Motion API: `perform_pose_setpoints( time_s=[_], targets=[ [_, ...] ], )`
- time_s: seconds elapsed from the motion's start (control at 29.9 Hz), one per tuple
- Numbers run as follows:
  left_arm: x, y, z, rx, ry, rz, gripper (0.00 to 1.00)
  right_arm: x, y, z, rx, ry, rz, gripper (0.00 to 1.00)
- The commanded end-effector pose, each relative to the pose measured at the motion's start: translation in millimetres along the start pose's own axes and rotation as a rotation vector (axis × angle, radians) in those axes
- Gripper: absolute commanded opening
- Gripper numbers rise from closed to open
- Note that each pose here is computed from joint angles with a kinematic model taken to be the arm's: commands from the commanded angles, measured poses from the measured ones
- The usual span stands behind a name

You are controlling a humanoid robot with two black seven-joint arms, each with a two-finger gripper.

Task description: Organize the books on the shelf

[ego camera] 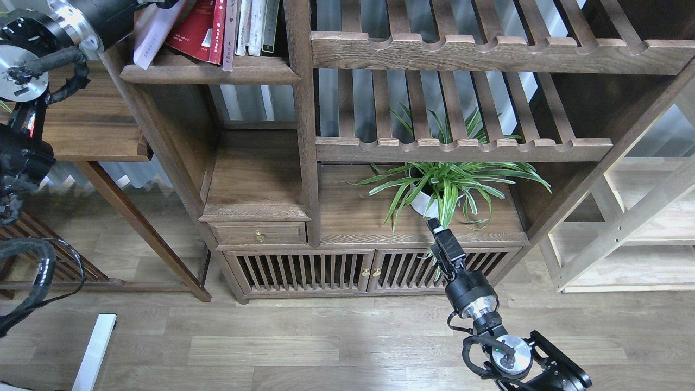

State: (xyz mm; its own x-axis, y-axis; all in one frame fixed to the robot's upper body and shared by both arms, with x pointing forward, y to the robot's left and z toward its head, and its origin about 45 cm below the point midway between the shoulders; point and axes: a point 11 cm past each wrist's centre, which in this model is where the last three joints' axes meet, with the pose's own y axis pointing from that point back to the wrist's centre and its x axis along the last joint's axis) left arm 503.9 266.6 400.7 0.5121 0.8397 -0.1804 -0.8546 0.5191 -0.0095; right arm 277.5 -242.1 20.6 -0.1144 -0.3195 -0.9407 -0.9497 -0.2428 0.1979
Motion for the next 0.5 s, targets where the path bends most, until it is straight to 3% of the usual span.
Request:
perform_pose_setpoints(
  time_s=[0.0,0.47],
  targets=[
    [-6,-1,5,-0.028,0.005,-0.019,0.55,0,0,-1,0.002,-0.001,0.0,1.0],
    [-22,17,6,-0.106,0.055,-0.095,0.58,2,3,0,0.003,-0.004,0.006,1.0]
  ],
)
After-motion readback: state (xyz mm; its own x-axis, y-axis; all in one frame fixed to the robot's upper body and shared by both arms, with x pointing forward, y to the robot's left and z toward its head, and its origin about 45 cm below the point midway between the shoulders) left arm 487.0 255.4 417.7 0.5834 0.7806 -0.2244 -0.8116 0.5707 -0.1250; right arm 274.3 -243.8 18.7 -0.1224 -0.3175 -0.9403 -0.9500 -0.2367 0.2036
